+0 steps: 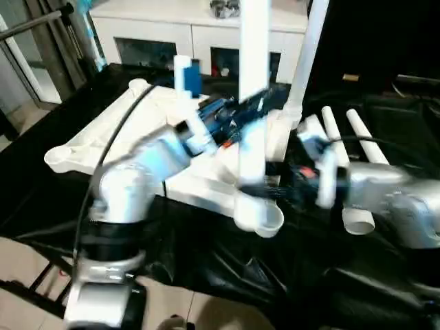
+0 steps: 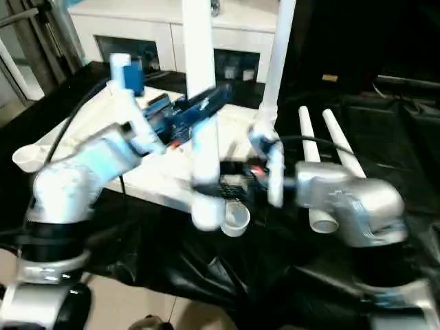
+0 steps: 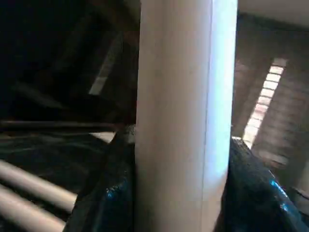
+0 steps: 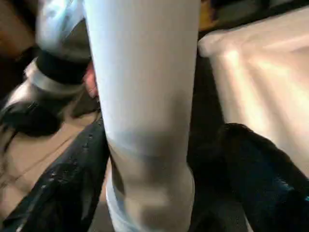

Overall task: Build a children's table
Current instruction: Pick table leg

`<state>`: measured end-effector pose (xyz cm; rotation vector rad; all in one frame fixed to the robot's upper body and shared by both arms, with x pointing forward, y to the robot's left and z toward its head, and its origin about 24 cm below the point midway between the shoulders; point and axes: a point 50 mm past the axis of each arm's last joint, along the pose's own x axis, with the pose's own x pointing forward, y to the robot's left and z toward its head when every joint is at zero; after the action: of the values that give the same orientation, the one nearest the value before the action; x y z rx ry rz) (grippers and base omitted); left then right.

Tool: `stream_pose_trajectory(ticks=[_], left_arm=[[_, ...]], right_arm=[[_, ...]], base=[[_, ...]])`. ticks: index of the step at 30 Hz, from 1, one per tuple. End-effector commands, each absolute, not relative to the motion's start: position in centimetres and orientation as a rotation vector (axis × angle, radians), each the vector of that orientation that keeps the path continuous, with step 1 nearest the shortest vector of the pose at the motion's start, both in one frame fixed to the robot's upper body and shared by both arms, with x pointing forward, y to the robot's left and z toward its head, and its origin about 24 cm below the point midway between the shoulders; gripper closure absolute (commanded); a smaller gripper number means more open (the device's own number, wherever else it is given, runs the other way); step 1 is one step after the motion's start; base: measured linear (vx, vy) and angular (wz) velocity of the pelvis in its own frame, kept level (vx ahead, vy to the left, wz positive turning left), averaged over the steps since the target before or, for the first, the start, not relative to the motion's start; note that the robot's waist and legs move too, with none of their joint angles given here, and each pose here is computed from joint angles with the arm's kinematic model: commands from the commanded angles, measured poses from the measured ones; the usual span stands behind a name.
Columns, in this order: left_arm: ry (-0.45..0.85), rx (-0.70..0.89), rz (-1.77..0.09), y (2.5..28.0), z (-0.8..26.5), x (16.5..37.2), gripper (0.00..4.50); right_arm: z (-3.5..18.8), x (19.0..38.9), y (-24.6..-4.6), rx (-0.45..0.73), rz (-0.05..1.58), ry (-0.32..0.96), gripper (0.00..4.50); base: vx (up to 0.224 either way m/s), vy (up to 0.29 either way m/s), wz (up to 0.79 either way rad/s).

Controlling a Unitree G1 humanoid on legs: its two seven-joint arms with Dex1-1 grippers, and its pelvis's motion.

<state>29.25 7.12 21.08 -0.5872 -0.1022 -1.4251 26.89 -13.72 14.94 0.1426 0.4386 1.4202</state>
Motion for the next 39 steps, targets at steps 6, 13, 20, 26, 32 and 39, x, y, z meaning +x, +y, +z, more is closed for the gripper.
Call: stream_pose_trajectory(ticks=[6,13,20,26,32,39], left_arm=[[-0.136,-0.580,-1.571,6.5,22.0,28.4,2.68],[-0.127,-0.574,-1.596,6.2,21.8,28.3,2.69],[-0.122,-0.584,-1.599,6.2,21.5,28.4,2.69],[-0.118,-0.584,-1.608,6.0,21.4,28.3,2.69],[-0.110,-0.586,-1.619,5.7,21.2,28.2,2.69],[-0.114,-0.591,-1.613,5.7,21.2,28.3,2.69]], right_arm=[[15.2,26.7,-13.8,0.137,1.467,0.443,0.68],[15.1,26.9,-13.2,0.138,1.484,0.421,0.68],[15.6,27.0,-12.9,0.173,1.502,0.380,0.68],[15.8,26.9,-12.8,0.184,1.521,0.370,0.68],[16.0,26.9,-12.6,0.199,1.540,0.361,0.68],[16.0,26.8,-12.4,0.206,1.553,0.365,0.68]], base=[[0.000,0.000,0.00],[0.000,0.000,0.00],[0.000,0.000,0.00],[0.000,0.000,0.00],[0.000,0.000,0.00],[0.000,0.000,0.00]])
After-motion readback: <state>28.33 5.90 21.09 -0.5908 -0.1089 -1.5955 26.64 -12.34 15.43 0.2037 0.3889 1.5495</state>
